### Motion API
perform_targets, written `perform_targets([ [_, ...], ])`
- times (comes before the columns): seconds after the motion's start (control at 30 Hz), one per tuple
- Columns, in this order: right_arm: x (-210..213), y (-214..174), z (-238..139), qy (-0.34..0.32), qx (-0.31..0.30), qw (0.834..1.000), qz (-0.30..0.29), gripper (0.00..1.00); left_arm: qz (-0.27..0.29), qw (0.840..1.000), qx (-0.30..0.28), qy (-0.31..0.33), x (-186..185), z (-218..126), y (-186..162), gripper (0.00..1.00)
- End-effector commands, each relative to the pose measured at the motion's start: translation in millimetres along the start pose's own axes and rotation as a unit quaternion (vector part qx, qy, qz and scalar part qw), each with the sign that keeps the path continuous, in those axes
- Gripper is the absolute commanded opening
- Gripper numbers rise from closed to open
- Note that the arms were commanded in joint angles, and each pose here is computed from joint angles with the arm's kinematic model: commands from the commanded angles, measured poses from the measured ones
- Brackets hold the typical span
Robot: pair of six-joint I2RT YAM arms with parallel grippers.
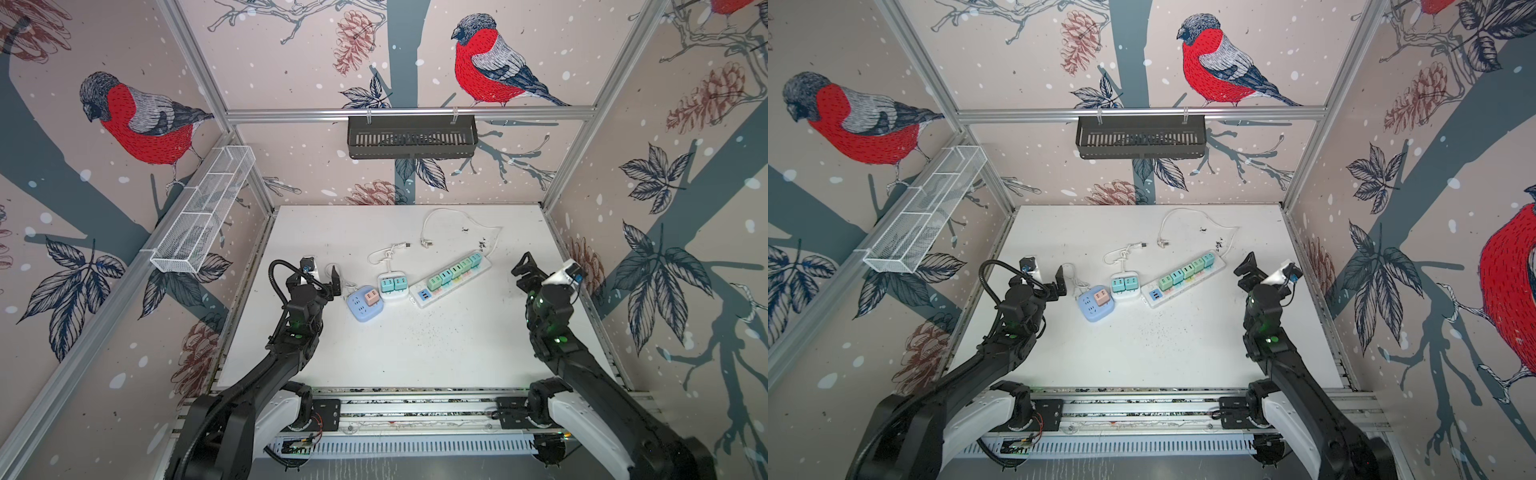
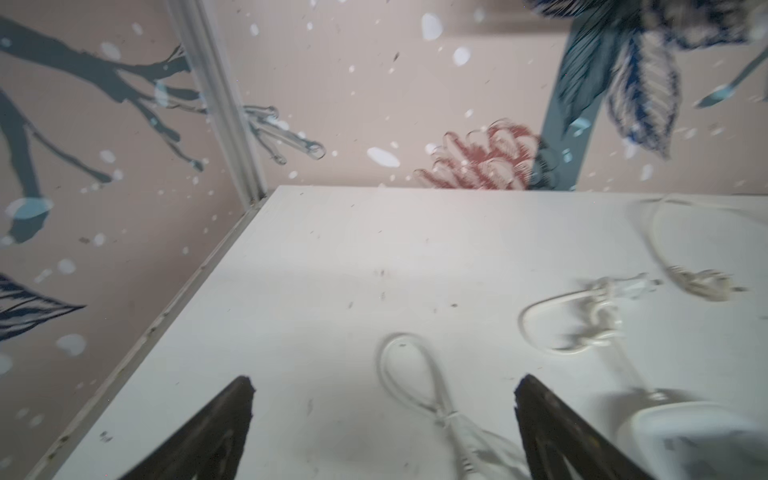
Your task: Insert the plug
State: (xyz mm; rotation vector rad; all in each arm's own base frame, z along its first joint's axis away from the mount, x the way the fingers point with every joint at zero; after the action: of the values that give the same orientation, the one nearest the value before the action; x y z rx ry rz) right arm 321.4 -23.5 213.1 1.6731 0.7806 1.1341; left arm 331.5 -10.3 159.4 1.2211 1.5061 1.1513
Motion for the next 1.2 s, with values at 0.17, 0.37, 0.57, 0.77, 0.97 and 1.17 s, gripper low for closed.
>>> perform_targets([
  [0.17,-48.6,-54.0,51.3,-0.152,0.06,0.962,-0.218,0.99,-0.018,0.997,-0.067,0.042,23.8,18.3,-1.5,0.97],
  [0.37,-11.7,-64.3,43.8,-0.025,-0.003,0.963,-0.27,1.0,-0.036,0.995,-0.086,0.024,31.6,28.5,-13.5,0.97],
  [0.57,-24.6,-69.7,60.4,0.007,0.014,0.974,-0.227,0.99,-0.022,0.997,-0.074,-0.013,20.1,34.5,-15.7,0.97],
  [0.77,-14.8,-77.5,47.9,0.072,-0.002,0.97,-0.234,1.0,-0.017,0.999,-0.049,-0.017,16.9,43.9,-20.5,0.97],
  [0.97,-15.6,-73.8,43.3,0.071,-0.02,0.97,-0.232,0.99,-0.016,0.998,-0.052,-0.018,16.4,43.4,-19.3,0.97],
  [1.17,-15.1,-73.8,42.6,0.069,-0.021,0.969,-0.235,0.99,-0.016,0.998,-0.052,-0.018,16.3,43.7,-19.1,0.97],
])
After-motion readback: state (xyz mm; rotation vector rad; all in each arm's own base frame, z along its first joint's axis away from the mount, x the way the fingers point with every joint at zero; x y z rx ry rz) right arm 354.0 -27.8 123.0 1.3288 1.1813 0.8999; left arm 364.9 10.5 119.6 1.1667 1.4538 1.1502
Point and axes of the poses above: each gripper's point midway between its finger pads, its own z axis out along the fingers, its own x axis along the line the jaws close on, y = z × x, the point moved 1 cm from there along -z, back along the fingers, and after that the axes turned 7 degrees about -z, right-handed, at the moved point
